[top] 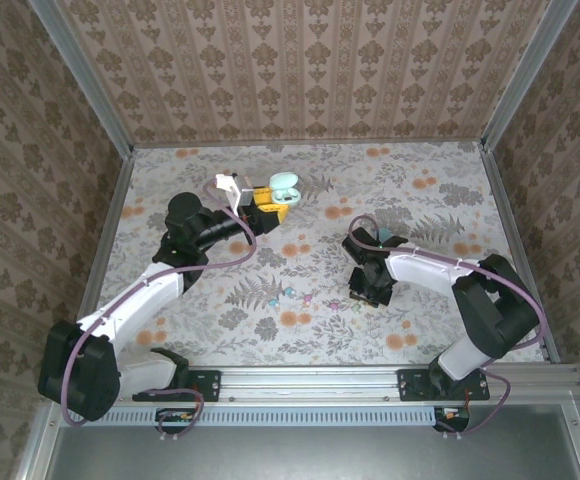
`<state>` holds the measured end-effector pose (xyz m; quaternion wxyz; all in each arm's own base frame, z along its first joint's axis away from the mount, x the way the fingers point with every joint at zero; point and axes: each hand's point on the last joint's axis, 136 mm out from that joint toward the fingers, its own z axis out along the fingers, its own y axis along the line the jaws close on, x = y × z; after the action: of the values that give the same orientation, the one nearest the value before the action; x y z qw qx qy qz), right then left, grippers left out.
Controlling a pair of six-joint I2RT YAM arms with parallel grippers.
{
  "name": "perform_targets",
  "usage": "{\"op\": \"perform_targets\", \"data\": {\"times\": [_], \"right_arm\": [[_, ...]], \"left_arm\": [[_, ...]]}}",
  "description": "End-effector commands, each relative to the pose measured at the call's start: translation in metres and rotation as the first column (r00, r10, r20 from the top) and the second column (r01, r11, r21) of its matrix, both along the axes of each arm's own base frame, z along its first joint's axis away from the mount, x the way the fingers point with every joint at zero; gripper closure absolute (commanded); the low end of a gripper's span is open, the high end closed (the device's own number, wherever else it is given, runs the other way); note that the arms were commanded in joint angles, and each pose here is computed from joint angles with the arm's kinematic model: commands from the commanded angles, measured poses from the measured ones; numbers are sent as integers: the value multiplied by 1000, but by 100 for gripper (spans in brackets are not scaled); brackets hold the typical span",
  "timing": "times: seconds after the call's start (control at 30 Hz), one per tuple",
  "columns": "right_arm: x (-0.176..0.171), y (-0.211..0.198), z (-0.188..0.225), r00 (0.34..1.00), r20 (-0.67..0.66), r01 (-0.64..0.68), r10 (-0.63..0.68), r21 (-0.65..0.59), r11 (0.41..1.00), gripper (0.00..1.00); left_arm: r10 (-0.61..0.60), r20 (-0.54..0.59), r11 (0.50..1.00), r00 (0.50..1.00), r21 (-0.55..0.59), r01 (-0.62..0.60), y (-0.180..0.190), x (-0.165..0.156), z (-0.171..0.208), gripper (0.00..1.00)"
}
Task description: Insert the wireless bluetooth earbuds into the charging case
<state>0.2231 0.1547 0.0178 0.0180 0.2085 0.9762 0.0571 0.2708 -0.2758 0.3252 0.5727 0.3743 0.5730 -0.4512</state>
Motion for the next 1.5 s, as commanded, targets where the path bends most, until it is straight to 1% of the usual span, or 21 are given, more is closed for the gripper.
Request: {"op": "perform_targets", "data": {"times": [0.0, 0.27, 0.37, 0.4, 0.5, 0.63, 0.7, 0.73, 0.77, 0.8, 0.83, 0.87, 0.9, 0.93, 1.0, 1.1, 1.2, 1.3, 1.37, 1.4, 1.47], "right_arm": [[-3, -6, 1, 1000, -22, -23, 22, -50, 998, 78], [-6, -7, 0, 999, -36, -38, 36, -63, 997, 77], [-6, -7, 0, 998, -38, -43, 41, -64, 997, 79], [-6, -7, 1, 999, -34, -44, 42, -62, 997, 82], [-1, -5, 9, 999, 3, -46, 47, -46, 998, 83], [17, 6, 43, 988, 137, -80, 76, 29, 996, 83], [27, 19, 67, 970, 230, -109, 77, 130, 986, 82], [35, 27, 85, 953, 293, -136, 71, 207, 969, 82], [39, 36, 98, 942, 329, -164, 67, 276, 947, 82], [46, 50, 118, 919, 390, -217, 60, 372, 903, 81], [50, 60, 133, 905, 423, -257, 49, 452, 854, 81], [54, 72, 154, 893, 450, -300, 29, 546, 782, 81], [57, 78, 171, 882, 471, -334, 17, 598, 729, 82], [58, 83, 183, 874, 486, -366, 21, 627, 688, 82], [58, 94, 208, 857, 513, -440, 44, 687, 578, 81], [62, 102, 236, 851, 524, -488, 47, 754, 440, 81], [71, 104, 258, 850, 526, -499, 17, 794, 348, 81], [76, 107, 276, 845, 535, -516, 6, 812, 273, 81], [76, 108, 287, 836, 549, -533, 5, 809, 249, 80], [82, 110, 281, 847, 531, -517, 10, 820, 247, 80], [84, 112, 286, 848, 530, -518, 13, 823, 231, 80]], "left_arm": [[11, 28, 1000, 1000, -3, -11, 5, -2, 5, 72], [15, 28, 1000, 999, -3, -15, 5, -2, 5, 71], [16, 29, 1000, 999, -4, -16, 6, -2, 6, 72], [16, 29, 1000, 999, -5, -16, 6, -2, 6, 71], [15, 26, 1000, 1000, -4, -15, 5, -2, 5, 71], [17, 23, 1000, 1000, -5, -17, 5, 0, 6, 72], [20, 16, 1000, 1000, -8, -20, 5, 1, 6, 71], [20, 18, 1000, 1000, -10, -20, 4, 1, 8, 71], [23, 19, 1000, 1000, -11, -22, 5, 2, 8, 72], [27, 19, 1000, 999, -16, -27, 5, 3, 10, 71], [40, 9, 999, 999, -23, -39, 6, 5, 11, 71], [44, 5, 999, 999, -32, -44, 7, 6, 12, 72], [44, 1, 998, 999, -37, -44, 8, 8, 13, 72], [40, 0, 998, 999, -42, -40, 8, 8, 14, 71], [55, 5, 997, 998, -50, -55, 13, 11, 15, 71], [83, 4, 995, 997, -61, -83, 24, 19, 18, 72], [94, 8, 994, 996, -61, -94, 30, 23, 19, 71], [106, 17, 993, 994, -60, -105, 34, 25, 20, 71], [113, 18, 992, 993, -56, -111, 36, 25, 19, 71], [112, 21, 992, 993, -54, -111, 36, 25, 19, 71], [103, 18, 994, 994, -47, -103, 35, 24, 17, 71]]}}
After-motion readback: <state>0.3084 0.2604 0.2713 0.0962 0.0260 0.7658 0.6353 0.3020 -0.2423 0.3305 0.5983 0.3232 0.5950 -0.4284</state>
